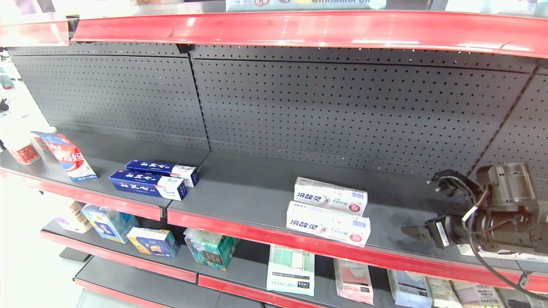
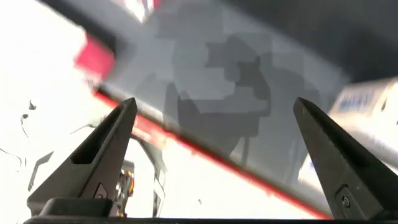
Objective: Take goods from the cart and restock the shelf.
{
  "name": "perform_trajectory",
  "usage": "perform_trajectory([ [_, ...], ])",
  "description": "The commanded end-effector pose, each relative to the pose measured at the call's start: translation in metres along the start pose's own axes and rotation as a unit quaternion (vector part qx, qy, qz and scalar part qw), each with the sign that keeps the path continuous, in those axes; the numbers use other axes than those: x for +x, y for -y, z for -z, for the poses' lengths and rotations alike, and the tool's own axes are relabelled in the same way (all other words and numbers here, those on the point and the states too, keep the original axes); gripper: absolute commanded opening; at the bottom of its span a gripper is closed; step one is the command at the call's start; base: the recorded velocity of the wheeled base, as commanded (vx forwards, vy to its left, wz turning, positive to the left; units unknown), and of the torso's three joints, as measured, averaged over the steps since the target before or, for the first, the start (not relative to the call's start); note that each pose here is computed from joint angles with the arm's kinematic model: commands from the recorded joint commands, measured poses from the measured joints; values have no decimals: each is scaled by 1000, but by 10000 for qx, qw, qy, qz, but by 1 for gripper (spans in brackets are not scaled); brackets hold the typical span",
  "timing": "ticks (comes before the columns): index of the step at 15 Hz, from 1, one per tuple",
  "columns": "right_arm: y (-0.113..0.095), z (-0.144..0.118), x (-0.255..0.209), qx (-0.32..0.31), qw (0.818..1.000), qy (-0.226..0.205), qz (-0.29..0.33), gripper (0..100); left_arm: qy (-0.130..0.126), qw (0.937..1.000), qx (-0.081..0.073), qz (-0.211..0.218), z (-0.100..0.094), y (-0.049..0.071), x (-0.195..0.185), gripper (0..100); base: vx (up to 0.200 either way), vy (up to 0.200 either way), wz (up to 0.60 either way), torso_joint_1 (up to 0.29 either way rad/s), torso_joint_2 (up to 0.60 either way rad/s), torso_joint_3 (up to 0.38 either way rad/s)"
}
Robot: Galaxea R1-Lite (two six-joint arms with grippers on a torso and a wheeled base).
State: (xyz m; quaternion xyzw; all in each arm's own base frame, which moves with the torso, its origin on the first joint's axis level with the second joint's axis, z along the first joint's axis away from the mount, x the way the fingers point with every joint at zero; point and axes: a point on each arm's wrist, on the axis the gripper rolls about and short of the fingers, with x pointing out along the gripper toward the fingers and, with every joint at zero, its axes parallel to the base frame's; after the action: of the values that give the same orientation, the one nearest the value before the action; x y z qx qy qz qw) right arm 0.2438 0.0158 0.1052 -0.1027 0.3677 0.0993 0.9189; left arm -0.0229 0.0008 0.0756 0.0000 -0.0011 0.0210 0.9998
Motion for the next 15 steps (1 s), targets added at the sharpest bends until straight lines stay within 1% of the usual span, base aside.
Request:
perform_trajectory([
  [1, -5, 5, -5, -15, 10000, 4, -19, 100, -3, 10000, 0, -5, 0, 0, 0, 100, 0, 0, 0, 0, 0, 0],
  [5, -15, 7, 7, -44, 9997, -174, -181, 100, -3, 10000, 0, -5, 0, 0, 0, 100, 0, 0, 0, 0, 0, 0],
  [8, -16, 14, 28, -76, 9998, -138, -86, 100, -3, 10000, 0, -5, 0, 0, 0, 100, 0, 0, 0, 0, 0, 0],
  [11, -15, 17, 31, -88, 9997, -219, -29, 100, -3, 10000, 0, -5, 0, 0, 0, 100, 0, 0, 0, 0, 0, 0],
  [14, -26, 15, 32, -215, 9994, -190, -197, 100, -3, 10000, 0, -5, 0, 0, 0, 100, 0, 0, 0, 0, 0, 0],
  [15, -26, 15, 32, -215, 9994, -190, -197, 100, -3, 10000, 0, -5, 0, 0, 0, 100, 0, 0, 0, 0, 0, 0],
])
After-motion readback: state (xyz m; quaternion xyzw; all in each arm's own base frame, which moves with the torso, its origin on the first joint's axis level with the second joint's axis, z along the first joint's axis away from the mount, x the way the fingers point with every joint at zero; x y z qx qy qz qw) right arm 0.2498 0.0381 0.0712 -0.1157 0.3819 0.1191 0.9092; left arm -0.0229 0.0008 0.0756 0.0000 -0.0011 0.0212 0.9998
